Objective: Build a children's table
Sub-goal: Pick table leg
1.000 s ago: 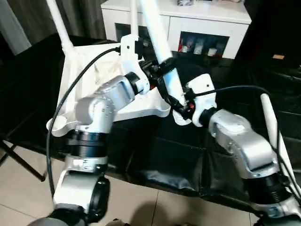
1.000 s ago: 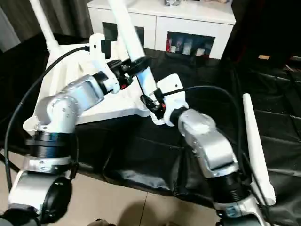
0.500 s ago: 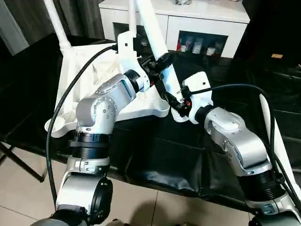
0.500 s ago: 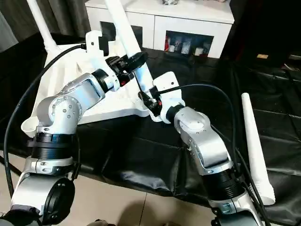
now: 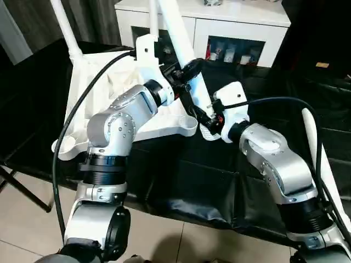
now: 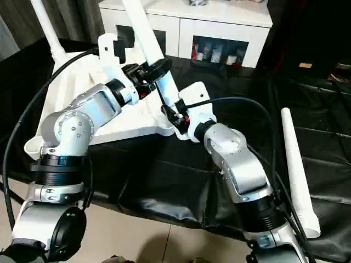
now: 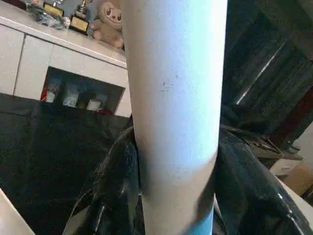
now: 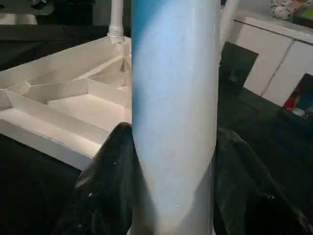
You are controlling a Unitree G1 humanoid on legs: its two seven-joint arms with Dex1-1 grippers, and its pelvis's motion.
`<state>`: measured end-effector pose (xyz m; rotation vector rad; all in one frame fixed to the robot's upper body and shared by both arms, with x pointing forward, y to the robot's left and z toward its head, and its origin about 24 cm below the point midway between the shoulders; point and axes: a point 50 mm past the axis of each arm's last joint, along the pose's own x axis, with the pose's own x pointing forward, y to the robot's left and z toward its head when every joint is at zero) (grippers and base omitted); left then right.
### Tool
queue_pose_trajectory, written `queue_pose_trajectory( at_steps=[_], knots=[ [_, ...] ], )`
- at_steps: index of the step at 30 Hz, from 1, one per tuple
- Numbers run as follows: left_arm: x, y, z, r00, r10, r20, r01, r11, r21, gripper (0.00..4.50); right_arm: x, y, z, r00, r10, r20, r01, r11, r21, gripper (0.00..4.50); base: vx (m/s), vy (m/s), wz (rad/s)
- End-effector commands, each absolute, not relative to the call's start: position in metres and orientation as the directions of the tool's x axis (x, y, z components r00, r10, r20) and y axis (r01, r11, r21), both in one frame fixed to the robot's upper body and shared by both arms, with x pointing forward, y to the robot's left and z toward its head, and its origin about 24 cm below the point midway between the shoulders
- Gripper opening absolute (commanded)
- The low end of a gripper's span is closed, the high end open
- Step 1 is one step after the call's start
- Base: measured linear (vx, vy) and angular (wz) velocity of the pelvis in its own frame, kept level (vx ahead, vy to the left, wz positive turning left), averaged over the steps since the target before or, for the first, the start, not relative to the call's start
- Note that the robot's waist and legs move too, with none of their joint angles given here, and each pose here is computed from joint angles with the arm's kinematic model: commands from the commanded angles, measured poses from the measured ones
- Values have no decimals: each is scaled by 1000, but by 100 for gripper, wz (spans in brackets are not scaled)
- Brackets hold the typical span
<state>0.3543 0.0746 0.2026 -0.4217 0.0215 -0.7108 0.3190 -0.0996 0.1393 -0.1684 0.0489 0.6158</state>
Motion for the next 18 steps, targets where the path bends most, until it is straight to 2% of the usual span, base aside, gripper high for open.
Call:
queue_pose_trajectory(
  at_steps=[1, 3, 4, 7, 10, 12, 18],
  knots=[
    [352, 80, 210, 751, -648, 130, 650, 689, -319, 185, 319, -103, 152, 793, 608, -37, -608, 789, -87, 255, 0, 0, 0],
    [350, 78, 212, 720, -682, 125, 684, 669, -289, 185, 317, -104, 154, 771, 636, -33, -636, 769, -60, 258, 0, 0, 0],
    [344, 74, 214, 652, -750, 112, 750, 617, -239, 184, 316, -108, 159, 744, 667, -33, -668, 744, -19, 285, 0, 0, 0],
    [340, 72, 216, 607, -788, 103, 787, 578, -218, 184, 315, -114, 164, 720, 693, -38, -694, 720, -19, 305, 0, 0, 0],
    [336, 72, 219, 557, -825, 91, 824, 536, -186, 184, 311, -124, 165, 644, 758, -98, -762, 647, -1, 328, 0, 0, 0],
    [336, 73, 223, 531, -843, 83, 842, 515, -160, 183, 303, -134, 162, 563, 804, -191, -821, 571, -13, 346, 0, 0, 0],
    [337, 72, 226, 500, -863, 68, 862, 489, -133, 183, 300, -140, 157, 527, 808, -263, -840, 543, -17, 349, 0, 0, 0]
  ],
)
